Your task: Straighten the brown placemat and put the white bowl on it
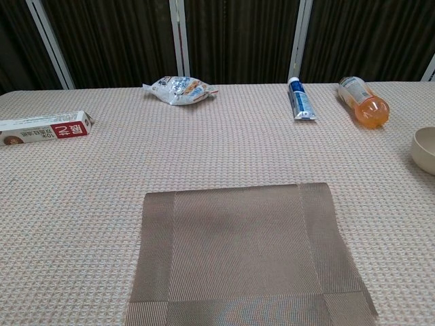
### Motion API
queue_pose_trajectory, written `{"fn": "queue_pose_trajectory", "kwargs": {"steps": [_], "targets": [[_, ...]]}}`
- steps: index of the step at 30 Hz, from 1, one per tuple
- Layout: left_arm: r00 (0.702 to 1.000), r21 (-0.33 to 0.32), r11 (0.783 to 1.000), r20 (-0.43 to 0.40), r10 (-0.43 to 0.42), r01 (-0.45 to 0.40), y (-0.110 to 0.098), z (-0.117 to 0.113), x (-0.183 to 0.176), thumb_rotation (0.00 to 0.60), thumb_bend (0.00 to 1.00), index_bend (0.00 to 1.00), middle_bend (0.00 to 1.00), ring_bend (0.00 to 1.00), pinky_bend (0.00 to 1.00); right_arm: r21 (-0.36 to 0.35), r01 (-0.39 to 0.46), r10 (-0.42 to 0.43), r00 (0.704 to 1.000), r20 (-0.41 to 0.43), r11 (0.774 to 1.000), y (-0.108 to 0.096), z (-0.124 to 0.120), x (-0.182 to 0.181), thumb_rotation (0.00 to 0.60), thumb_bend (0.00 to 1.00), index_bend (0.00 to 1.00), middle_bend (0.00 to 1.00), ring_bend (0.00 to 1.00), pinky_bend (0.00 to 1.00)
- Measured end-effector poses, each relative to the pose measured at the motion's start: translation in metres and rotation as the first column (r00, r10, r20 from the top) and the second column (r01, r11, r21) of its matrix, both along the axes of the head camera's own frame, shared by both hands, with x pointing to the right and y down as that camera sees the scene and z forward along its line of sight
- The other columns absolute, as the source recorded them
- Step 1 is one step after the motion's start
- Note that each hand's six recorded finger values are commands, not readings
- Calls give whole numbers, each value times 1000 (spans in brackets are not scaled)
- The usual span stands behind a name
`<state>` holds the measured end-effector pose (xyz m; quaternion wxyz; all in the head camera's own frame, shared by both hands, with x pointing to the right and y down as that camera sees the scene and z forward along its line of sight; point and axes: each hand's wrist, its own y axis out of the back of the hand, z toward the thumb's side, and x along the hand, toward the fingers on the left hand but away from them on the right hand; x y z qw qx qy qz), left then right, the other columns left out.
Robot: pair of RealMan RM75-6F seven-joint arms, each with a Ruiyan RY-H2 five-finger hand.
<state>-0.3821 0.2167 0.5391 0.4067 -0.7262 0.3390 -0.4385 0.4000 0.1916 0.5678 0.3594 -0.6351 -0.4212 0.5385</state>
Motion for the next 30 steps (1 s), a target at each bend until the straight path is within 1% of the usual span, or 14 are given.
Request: {"fn": "queue_pose_trajectory", "kwargs": {"steps": [3,6,8,12,15,18,20,24,27,30], "targets": [[993,-41,994,-53,103,-105,7,16,24,600,54,285,0,0,0,8,-3,3,1000,-17,1000,13,-8,-2,600,0,0,0,0,0],[976,-72,980,-128,176,-186,15,30,46,600,95,333,0,0,0,15,1,0,999,-37,1000,23,-13,-3,600,0,0,0,0,0],[962,-73,969,-158,224,-238,20,37,58,600,104,342,0,0,0,18,8,-7,998,-57,1000,26,-13,-2,600,0,0,0,0,0],[920,-59,933,-201,337,-355,34,53,86,600,115,346,0,0,0,20,4,-3,998,-55,1000,26,-12,0,600,0,0,0,0,0],[875,-51,892,-225,428,-449,48,64,109,600,125,348,0,0,0,25,5,-4,998,-57,1000,26,-13,4,600,0,0,0,0,0],[837,-59,856,-255,485,-514,61,71,124,600,139,347,0,0,0,29,6,-4,998,-56,1000,26,-14,6,600,0,0,0,0,0],[823,-61,841,-257,506,-537,65,75,127,600,148,346,0,0,0,30,5,-3,999,-52,1000,25,-15,7,600,0,0,0,0,0],[802,-60,815,-231,550,-576,71,88,132,600,154,340,0,0,0,32,6,-4,999,-50,999,25,-16,7,600,0,0,0,0,0],[796,-64,804,-204,569,-591,74,96,132,600,180,327,0,0,0,33,6,-5,999,-47,999,25,-16,7,600,0,0,0,0,0],[800,-79,802,-181,572,-592,75,106,130,600,195,320,0,0,0,32,7,-5,999,-46,999,25,-16,7,600,0,0,0,0,0]]}}
